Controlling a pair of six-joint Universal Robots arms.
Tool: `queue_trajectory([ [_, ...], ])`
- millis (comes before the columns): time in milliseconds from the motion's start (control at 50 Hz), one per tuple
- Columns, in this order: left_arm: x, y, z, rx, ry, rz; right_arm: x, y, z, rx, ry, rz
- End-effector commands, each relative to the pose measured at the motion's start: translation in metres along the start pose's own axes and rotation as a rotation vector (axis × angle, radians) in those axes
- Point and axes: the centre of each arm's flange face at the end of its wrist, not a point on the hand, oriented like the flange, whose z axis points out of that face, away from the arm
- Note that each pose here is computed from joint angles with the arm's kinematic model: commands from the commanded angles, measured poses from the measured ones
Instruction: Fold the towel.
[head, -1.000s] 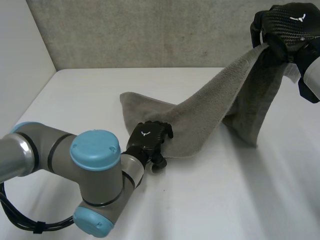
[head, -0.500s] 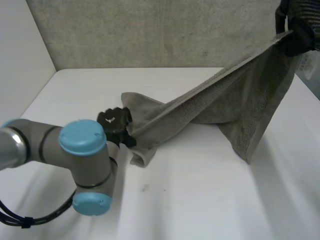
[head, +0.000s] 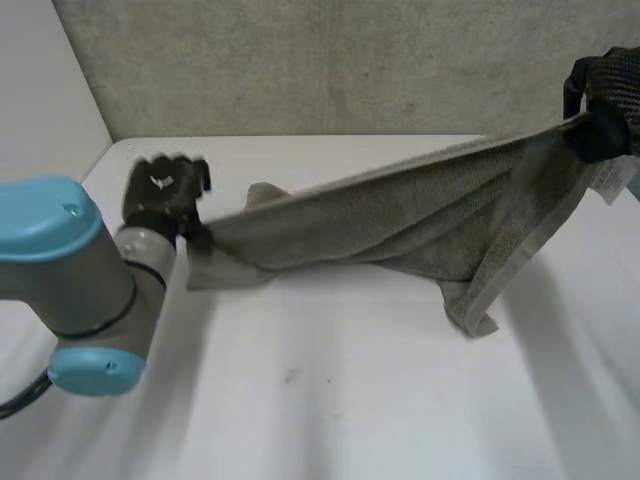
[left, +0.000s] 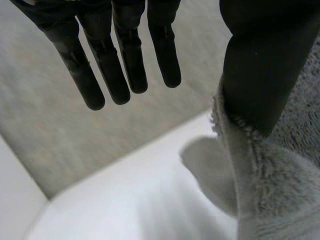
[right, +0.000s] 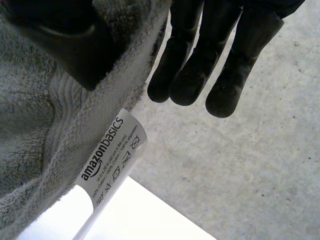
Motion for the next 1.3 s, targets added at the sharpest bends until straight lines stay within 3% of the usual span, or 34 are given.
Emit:
queue_trajectory([
  [20, 0.017, 0.045, -0.006, -0.129, 0.080, -0.008, -0.001, 0.011, 0.004, -0.019, -0.004, 0.004],
  [360, 0.030, 0.079, -0.013, -0.242, 0.136, -0.216, 0.009, 0.021, 0.009, -0.045, 0.024, 0.005],
  [540, 0.034, 0.080, -0.021, -0.290, 0.161, -0.229, 0.008, 0.022, 0.010, -0.050, 0.019, 0.006],
  [660, 0.024, 0.051, -0.032, -0.312, 0.167, -0.218, 0.007, 0.021, 0.009, -0.052, 0.011, 0.003],
  [780, -0.006, -0.019, -0.037, -0.149, 0.114, -0.229, 0.006, 0.015, 0.008, -0.040, -0.015, -0.006],
  [860, -0.028, -0.058, -0.042, -0.044, 0.066, -0.174, 0.007, 0.001, 0.000, -0.051, -0.051, -0.014],
  [920, -0.049, -0.112, -0.062, 0.075, 0.027, 0.027, 0.011, -0.006, -0.004, -0.075, -0.051, -0.031],
  [1020, -0.052, -0.151, -0.084, 0.162, 0.056, 0.181, 0.014, -0.035, -0.015, -0.026, -0.041, -0.067],
  [1180, -0.063, -0.175, -0.087, 0.164, 0.045, 0.195, 0.015, -0.073, -0.026, 0.005, -0.079, -0.108],
  [1300, -0.063, -0.135, -0.040, 0.005, 0.078, 0.193, 0.014, -0.044, -0.004, -0.124, -0.131, -0.159],
])
